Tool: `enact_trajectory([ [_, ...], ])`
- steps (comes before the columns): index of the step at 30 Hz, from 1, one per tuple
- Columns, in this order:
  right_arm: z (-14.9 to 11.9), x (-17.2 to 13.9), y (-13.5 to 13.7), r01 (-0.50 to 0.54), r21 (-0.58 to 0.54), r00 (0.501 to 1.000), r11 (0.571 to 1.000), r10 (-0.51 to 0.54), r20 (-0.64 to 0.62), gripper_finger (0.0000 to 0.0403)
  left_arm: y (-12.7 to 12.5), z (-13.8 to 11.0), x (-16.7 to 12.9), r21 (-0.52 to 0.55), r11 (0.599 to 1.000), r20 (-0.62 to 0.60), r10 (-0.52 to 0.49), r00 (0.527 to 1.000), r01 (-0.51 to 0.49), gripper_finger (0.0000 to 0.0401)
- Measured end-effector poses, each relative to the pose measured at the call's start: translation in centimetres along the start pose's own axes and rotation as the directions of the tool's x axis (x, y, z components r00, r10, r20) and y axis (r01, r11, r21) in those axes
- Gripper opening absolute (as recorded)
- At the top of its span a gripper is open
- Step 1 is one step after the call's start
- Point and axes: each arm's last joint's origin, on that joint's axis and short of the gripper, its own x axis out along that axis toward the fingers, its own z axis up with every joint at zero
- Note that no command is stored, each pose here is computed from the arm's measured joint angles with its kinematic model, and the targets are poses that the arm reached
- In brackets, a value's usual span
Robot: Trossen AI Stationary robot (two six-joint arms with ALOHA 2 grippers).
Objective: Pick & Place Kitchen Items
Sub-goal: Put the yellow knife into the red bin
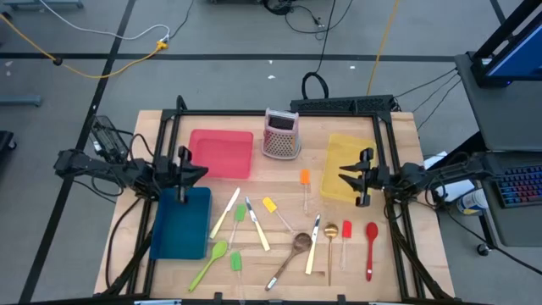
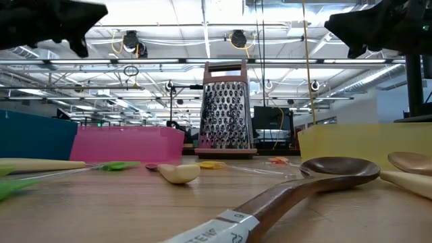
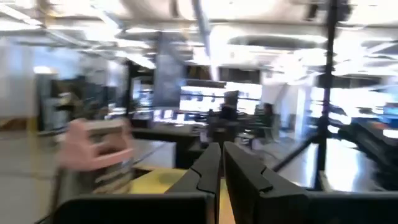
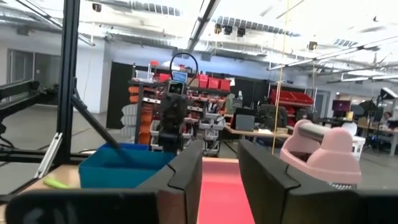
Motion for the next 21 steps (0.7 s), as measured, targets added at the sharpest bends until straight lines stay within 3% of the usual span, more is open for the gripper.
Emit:
enact_trajectory([
  [5,-0.4,0.4,0.2,-0.005,-0.031,1.0,1.0,0.004,-0.021,0.0095,-0.2,1.4,2.2,0.125,0.986,-0.049,0.114,0.992,-0.107,0.0027],
  [11,-0.8,0.5,0.3,-0.011,-0.051,0.999,0.999,0.009,-0.052,0.0094,-1.2,3.1,6.6,0.228,0.968,-0.202,0.153,0.967,-0.106,0.0027],
  [15,-1.0,0.6,0.3,-0.014,-0.054,0.998,0.998,0.011,-0.065,0.0095,-1.6,4.9,9.5,0.299,0.941,-0.324,0.254,0.911,-0.156,0.0041],
  [21,-1.4,0.6,0.4,-0.024,-0.068,0.994,0.997,0.016,-0.106,0.0093,-2.0,7.0,12.9,0.309,0.913,-0.459,0.389,0.798,-0.267,0.0112],
])
